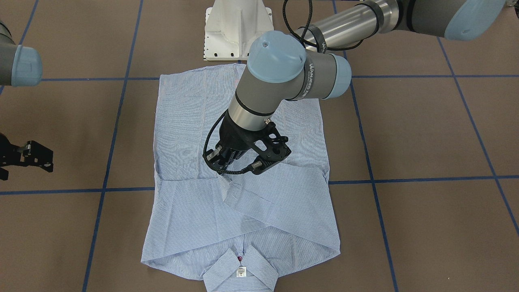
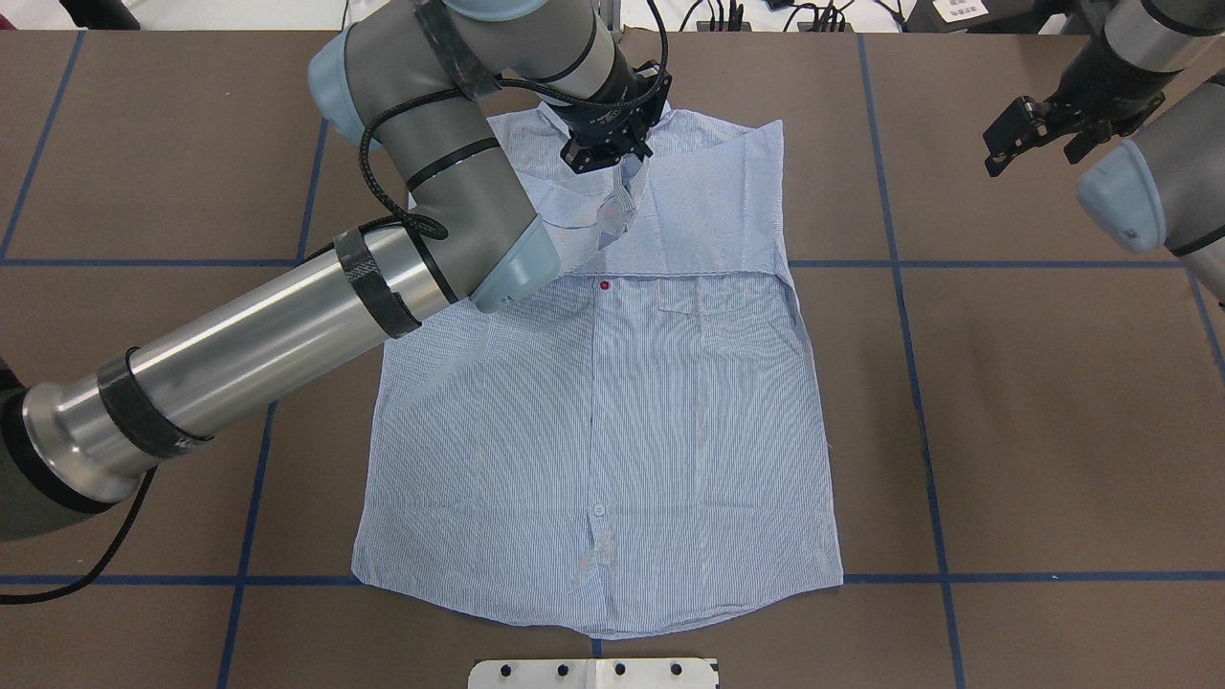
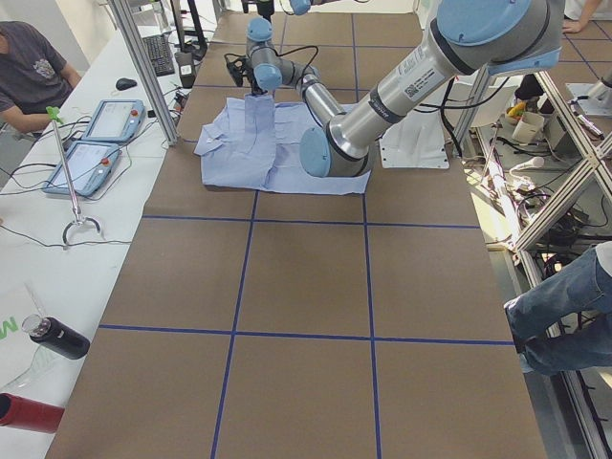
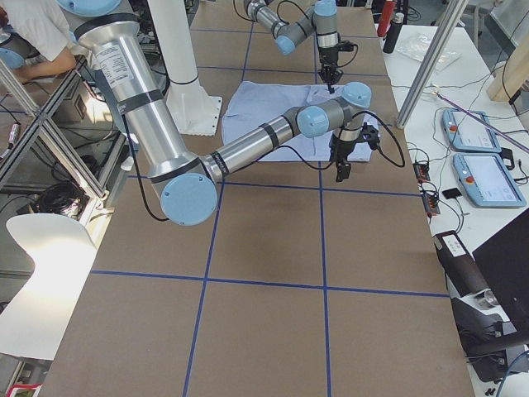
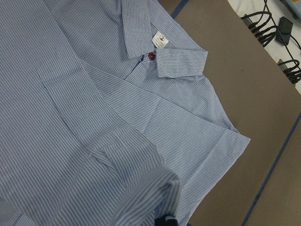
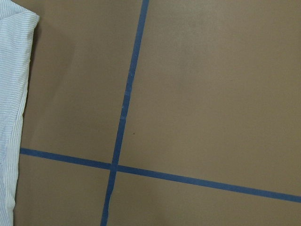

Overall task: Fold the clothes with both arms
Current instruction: 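Carry the sleeve with the left gripper across the shirt toward the collar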

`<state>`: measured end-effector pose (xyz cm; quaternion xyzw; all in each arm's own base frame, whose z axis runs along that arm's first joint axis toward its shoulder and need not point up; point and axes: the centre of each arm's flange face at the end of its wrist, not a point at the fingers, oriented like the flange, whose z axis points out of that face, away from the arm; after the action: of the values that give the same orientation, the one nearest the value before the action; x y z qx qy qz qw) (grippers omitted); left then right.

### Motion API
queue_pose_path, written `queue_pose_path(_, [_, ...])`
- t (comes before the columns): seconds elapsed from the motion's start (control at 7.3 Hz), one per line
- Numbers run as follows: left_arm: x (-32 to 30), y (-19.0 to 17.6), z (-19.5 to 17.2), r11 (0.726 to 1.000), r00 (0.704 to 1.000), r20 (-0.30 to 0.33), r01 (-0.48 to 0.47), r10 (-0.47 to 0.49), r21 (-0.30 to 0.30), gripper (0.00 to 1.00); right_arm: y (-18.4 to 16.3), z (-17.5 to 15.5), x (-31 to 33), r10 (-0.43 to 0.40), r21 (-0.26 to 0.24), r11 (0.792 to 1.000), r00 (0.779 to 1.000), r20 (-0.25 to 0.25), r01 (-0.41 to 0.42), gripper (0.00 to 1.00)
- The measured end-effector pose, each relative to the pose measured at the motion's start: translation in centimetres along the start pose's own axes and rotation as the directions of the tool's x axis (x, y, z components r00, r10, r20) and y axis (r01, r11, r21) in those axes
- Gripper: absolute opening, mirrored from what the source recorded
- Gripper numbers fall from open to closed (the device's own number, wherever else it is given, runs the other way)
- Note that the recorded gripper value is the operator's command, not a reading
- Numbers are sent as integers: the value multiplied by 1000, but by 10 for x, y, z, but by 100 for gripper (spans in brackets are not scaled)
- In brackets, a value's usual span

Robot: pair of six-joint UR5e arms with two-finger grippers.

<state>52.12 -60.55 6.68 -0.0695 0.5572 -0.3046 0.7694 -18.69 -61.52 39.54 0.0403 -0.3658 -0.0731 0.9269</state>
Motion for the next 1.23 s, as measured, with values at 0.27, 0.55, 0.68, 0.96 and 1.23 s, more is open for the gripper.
queue_pose_path(0.27, [2,-6,14,1000,1000,-28,-9,9,-8,0,1,1,2,3,-2,1000,1000,-1,-3,100])
queue_pose_path(0.55, [4,2,29,999,998,-52,-29,28,-25,0,1,2,2,4,-4,1000,1000,-3,-4,100])
queue_pose_path(0.68, [5,9,33,999,998,-60,-35,34,-30,0,2,3,2,4,-4,1000,1000,-3,-4,100])
queue_pose_path(0.96, [10,17,33,998,996,-75,-42,39,-37,0,2,3,3,6,-5,1000,1000,-3,-6,100])
queue_pose_path(1.23, [13,20,34,998,995,-94,-46,41,-45,0,2,3,3,7,-5,1000,1000,-2,-7,100])
